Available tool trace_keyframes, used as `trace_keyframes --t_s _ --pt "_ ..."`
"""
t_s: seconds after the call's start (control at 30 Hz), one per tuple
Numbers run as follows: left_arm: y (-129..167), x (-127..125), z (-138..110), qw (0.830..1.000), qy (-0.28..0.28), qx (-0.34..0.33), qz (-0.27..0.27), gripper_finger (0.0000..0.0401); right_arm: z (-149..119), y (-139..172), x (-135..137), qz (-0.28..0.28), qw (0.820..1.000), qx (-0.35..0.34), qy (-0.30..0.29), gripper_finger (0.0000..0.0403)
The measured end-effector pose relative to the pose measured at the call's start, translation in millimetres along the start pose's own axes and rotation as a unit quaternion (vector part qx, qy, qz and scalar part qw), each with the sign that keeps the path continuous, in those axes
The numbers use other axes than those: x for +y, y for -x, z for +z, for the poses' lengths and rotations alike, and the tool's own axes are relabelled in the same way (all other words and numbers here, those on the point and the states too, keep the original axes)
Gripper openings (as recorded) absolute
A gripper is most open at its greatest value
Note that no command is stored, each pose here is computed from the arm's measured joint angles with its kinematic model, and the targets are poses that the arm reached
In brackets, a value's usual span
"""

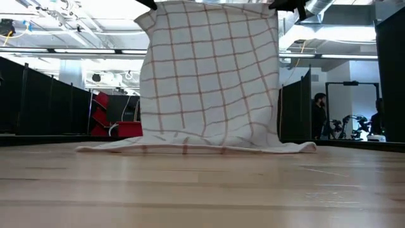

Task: Roll towel
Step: Roll the towel

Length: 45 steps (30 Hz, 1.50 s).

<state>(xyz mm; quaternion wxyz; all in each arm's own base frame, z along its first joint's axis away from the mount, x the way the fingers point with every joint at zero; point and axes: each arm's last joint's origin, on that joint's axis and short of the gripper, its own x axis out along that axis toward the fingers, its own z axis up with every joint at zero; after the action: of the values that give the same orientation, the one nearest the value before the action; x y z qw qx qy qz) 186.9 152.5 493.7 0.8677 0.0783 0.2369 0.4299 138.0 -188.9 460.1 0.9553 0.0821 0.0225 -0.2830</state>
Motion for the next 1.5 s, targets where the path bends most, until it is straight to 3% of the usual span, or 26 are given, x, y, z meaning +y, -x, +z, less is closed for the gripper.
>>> trace_keyframes --t_s 0.33,0.7,1.1,1.23,1.5 --pt "-1 16 15 0.996 -0.006 -0.080 0.047 0.0000 26 4 -19 -0.012 0.993 -0.109 0.039 0.0000" --pt "2 31 28 0.984 -0.005 -0.163 0.070 0.0000 63 -12 -29 0.039 0.987 -0.147 0.060 0.0000" --pt "39 51 52 0.967 0.000 -0.242 0.074 0.0000 116 -17 -24 0.085 0.971 -0.200 0.096 0.0000" --pt "52 53 56 0.965 0.000 -0.257 0.046 0.0000 121 -9 -17 0.112 0.968 -0.201 0.101 0.0000" --pt "71 33 59 0.964 -0.022 -0.255 -0.071 0.0000 124 28 24 0.151 0.961 -0.186 0.139 0.0000"
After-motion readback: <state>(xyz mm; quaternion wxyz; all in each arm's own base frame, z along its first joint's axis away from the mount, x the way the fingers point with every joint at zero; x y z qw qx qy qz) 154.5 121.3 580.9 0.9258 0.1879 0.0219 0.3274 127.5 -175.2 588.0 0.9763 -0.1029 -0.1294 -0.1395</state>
